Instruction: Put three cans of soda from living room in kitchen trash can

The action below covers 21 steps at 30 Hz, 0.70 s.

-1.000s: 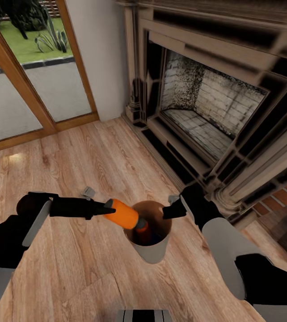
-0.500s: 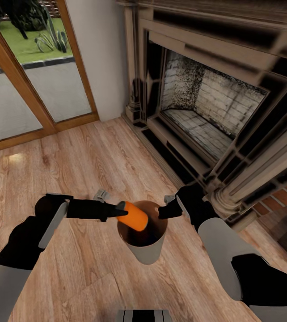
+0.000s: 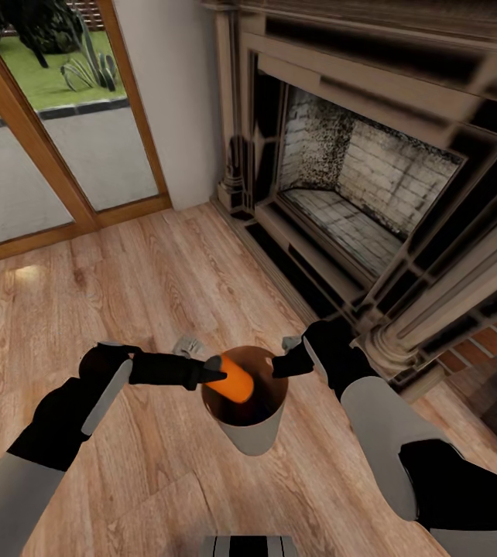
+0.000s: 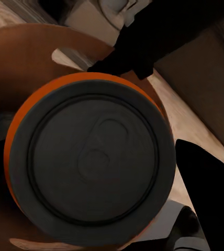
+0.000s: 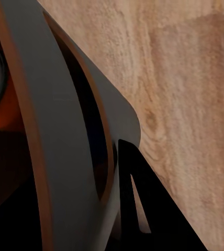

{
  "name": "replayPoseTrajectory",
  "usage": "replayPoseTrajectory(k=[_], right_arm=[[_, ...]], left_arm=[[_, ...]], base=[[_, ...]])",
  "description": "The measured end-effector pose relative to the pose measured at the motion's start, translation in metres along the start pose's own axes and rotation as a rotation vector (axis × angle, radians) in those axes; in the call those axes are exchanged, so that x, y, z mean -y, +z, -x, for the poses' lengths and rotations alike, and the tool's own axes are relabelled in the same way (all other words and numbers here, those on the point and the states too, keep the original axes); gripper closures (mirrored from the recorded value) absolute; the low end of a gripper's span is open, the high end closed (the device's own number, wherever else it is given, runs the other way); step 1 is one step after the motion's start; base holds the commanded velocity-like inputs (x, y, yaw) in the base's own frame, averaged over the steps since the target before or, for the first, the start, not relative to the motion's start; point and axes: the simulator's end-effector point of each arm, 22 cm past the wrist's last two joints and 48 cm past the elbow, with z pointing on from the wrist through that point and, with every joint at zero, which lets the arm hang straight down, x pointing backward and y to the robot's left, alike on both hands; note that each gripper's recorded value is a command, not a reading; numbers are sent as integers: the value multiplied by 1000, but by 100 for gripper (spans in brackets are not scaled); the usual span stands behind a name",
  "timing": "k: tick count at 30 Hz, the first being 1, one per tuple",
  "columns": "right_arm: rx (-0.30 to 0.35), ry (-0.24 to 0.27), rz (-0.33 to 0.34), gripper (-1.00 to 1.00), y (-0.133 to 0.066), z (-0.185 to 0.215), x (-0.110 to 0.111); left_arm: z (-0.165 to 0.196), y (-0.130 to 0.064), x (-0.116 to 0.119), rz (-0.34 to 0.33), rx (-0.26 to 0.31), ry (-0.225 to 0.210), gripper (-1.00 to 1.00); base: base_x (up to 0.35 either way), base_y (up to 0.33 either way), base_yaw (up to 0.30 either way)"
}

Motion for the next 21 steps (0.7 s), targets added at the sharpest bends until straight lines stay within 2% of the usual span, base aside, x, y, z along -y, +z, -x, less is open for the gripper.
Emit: replayPoseTrajectory(k=[4,7,14,21], right_arm=[[1,-1,3,100,0,0,-1],[1,-5,-1,100,0,1,-1],[1,-10,1,100,0,1,-4],[1,-16,8,100,1,2,-10]], left_arm=[[-9,9,0,-6,-19,-12,100],[-27,22,2,-18,-67,-13,100],[-36,40,7,-40,-80,-24,100],[-42,52,-5,24,-87,-13,100]], base=[[0,0,0],[0,0,0],[0,0,0],[0,0,0]])
